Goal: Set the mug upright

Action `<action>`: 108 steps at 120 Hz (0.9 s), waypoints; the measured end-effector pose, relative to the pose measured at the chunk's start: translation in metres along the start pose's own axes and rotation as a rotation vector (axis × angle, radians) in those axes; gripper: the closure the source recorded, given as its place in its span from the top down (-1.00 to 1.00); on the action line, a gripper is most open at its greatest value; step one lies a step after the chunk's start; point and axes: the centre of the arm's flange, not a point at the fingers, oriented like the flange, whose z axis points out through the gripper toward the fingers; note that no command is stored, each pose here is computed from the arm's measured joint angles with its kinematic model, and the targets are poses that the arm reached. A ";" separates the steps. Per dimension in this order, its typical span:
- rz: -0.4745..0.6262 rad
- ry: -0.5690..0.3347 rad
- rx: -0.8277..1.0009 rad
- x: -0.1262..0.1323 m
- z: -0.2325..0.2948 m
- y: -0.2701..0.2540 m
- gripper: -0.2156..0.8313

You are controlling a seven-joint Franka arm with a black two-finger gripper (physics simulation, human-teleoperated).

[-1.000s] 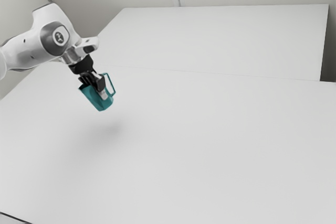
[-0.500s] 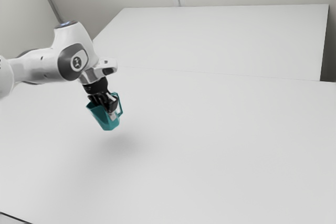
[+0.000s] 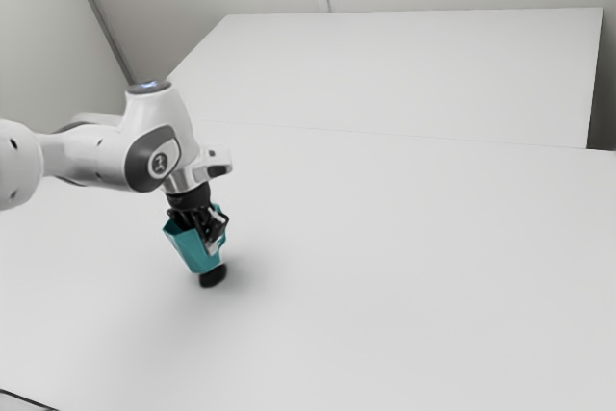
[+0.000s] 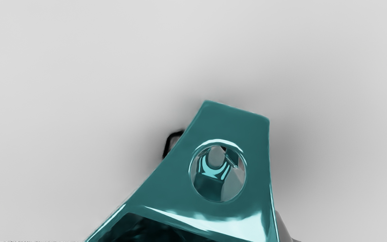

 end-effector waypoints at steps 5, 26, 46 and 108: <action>-0.010 -0.001 0.002 -0.002 0.004 0.002 -0.91; -0.052 0.000 0.023 -0.005 0.016 0.002 -0.91; -0.081 -0.003 0.035 -0.006 0.026 0.006 -0.91; -0.132 0.061 0.037 0.000 0.005 0.024 0.25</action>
